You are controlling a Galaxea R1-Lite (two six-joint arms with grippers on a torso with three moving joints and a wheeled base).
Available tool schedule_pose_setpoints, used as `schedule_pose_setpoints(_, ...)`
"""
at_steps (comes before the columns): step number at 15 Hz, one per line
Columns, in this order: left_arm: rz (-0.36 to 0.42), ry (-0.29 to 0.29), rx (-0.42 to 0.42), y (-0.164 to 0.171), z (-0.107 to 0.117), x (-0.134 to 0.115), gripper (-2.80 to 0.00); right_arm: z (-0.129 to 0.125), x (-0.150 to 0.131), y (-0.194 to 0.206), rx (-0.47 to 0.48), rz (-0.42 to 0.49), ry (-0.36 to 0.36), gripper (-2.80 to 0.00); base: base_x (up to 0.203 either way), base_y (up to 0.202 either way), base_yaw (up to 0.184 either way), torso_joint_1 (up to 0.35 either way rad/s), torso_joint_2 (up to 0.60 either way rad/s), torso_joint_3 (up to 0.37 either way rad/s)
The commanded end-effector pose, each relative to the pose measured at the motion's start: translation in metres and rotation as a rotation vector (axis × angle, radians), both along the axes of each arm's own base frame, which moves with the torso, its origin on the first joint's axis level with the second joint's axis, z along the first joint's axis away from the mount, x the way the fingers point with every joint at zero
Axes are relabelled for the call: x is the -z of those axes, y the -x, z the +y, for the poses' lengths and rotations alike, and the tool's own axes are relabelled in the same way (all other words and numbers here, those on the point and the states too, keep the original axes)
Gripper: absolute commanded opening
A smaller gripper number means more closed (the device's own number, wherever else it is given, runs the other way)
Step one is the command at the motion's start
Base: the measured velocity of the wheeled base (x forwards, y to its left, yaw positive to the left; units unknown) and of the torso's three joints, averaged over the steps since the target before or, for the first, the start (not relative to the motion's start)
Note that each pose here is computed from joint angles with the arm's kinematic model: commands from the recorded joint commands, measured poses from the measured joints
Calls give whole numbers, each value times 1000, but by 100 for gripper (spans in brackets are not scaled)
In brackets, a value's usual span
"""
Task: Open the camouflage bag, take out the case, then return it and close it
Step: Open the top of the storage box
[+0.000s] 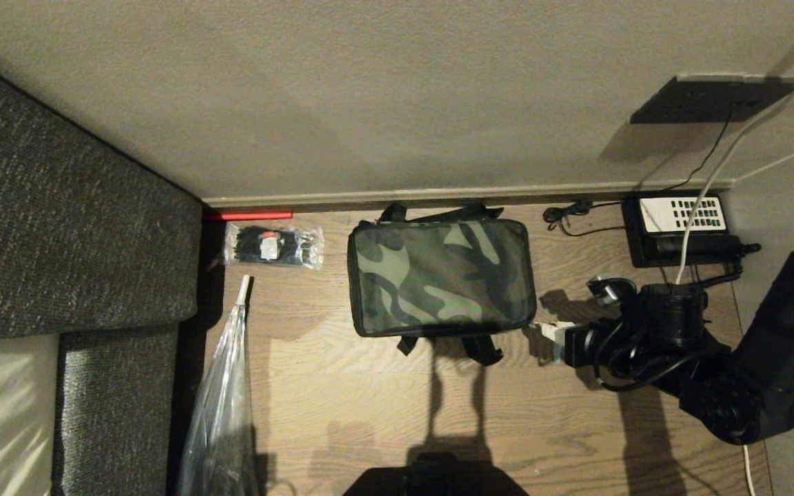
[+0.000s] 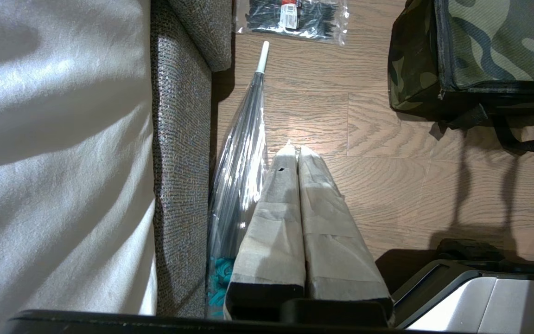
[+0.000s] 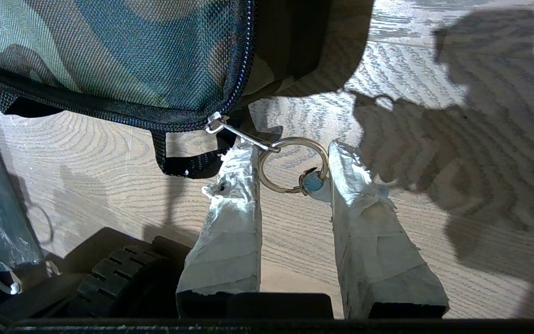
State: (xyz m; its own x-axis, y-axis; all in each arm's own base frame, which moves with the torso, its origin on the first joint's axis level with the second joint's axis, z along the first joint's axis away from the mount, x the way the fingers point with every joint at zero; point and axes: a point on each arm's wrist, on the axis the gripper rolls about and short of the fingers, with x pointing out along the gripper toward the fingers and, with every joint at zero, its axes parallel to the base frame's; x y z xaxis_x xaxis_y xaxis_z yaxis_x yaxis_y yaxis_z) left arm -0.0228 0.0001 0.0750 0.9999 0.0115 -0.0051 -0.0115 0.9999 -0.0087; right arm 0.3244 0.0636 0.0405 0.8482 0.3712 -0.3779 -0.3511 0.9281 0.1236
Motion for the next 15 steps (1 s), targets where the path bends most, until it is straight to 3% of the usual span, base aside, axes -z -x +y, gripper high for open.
schedule_pose_setpoints(1, 1, 0, -1, 0, 0, 1, -280, 0, 0, 0, -2, -6, -2, -280, 0, 0, 0, 0, 0, 0)
schedule_pose_setpoints(15, 1, 0, -1, 0, 0, 1, -280, -17, -8, -16, 41, -44, 6, -280, 0, 0, 0, 0, 0, 0)
